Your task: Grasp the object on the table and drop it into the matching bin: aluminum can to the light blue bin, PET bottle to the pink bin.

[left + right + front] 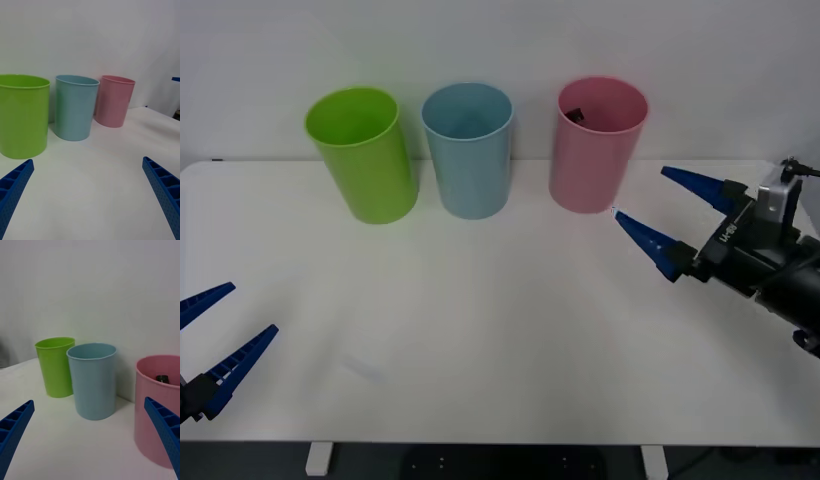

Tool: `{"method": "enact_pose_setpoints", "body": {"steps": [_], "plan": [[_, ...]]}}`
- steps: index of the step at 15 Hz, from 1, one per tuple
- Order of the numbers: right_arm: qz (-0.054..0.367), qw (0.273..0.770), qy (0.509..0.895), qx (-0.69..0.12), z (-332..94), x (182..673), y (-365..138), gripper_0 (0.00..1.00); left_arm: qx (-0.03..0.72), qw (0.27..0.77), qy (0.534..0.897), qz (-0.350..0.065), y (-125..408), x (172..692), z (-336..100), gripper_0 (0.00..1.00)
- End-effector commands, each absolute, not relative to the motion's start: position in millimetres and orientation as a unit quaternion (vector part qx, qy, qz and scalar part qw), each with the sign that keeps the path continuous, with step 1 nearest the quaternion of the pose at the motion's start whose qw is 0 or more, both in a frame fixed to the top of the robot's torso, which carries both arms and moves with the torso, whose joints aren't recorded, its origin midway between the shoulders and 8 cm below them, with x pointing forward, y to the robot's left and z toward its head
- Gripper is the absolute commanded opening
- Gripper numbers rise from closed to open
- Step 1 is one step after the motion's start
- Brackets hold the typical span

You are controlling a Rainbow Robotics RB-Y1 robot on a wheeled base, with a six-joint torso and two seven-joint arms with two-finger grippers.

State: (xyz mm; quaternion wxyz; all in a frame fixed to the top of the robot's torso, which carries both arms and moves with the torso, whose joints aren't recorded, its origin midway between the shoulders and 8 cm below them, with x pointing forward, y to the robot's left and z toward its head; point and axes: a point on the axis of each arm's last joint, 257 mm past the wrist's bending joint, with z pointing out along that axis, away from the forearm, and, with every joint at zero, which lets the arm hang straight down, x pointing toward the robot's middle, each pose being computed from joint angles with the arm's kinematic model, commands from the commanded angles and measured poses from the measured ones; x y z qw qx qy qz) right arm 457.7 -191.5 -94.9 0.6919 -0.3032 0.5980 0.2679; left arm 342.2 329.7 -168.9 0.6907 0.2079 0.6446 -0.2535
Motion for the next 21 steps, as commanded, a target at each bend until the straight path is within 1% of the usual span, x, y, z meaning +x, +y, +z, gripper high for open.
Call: {"method": "enact_pose_setpoints", "body": {"steps": [1, 6, 8, 12, 16, 21], "plan": [[0.268, 0.684, 0.598, -0.321, -105, 441, -201, 1.00, 0.208, 0.691, 0.645, -0.253, 330, 342, -169, 1.00], [0.256, 0.675, 0.605, -0.337, -125, 419, -214, 1.00, 0.208, 0.691, 0.645, -0.253, 330, 342, -169, 1.00], [0.227, 0.680, 0.600, -0.356, -133, 413, -222, 1.00, 0.208, 0.691, 0.645, -0.253, 330, 342, -169, 1.00], [0.216, 0.669, 0.615, -0.357, -150, 390, -235, 1.00, 0.208, 0.691, 0.645, -0.253, 330, 342, -169, 1.00], [0.217, 0.657, 0.632, -0.349, -164, 362, -241, 1.00, 0.208, 0.691, 0.645, -0.253, 330, 342, -169, 1.00], [0.221, 0.651, 0.641, -0.341, -171, 350, -243, 1.00, 0.208, 0.691, 0.645, -0.253, 330, 342, -169, 1.00]]}}
